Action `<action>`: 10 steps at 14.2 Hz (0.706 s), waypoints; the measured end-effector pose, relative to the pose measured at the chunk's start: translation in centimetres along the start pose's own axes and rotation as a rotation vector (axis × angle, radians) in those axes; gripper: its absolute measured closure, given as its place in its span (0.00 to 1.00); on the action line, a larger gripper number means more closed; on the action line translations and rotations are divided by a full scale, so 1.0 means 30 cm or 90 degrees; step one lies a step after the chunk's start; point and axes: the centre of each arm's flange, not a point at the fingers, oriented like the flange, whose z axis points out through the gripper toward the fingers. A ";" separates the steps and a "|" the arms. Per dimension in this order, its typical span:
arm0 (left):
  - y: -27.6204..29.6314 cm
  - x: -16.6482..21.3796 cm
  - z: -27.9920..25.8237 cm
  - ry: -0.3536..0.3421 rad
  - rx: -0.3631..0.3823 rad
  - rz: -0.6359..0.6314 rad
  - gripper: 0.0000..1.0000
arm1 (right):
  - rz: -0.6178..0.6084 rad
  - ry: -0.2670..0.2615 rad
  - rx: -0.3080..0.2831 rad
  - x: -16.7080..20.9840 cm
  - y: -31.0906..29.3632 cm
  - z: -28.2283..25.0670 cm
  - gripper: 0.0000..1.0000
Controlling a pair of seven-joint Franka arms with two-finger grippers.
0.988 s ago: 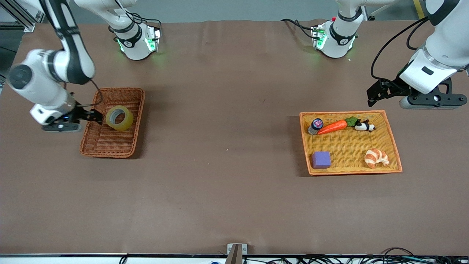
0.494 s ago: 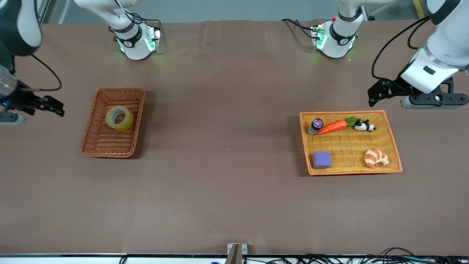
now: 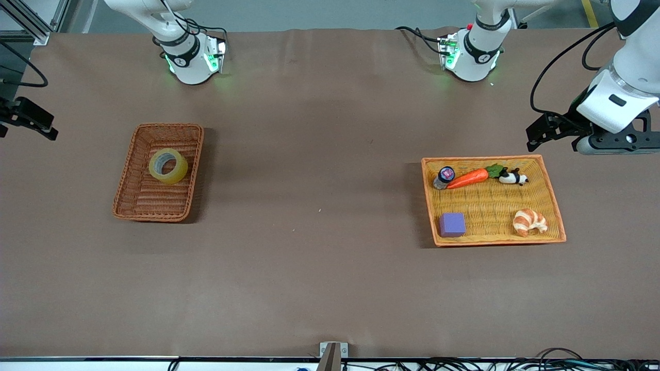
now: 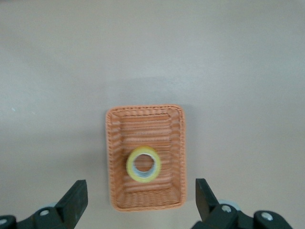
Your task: Move tape to another basket
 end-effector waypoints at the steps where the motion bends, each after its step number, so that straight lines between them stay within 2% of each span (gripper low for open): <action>1: 0.000 0.000 0.000 0.000 0.000 0.000 0.00 | 0.003 -0.006 0.001 -0.001 -0.006 -0.001 0.00; 10: 0.009 0.003 0.010 -0.003 0.000 0.003 0.00 | 0.002 -0.020 0.000 0.013 -0.008 0.028 0.00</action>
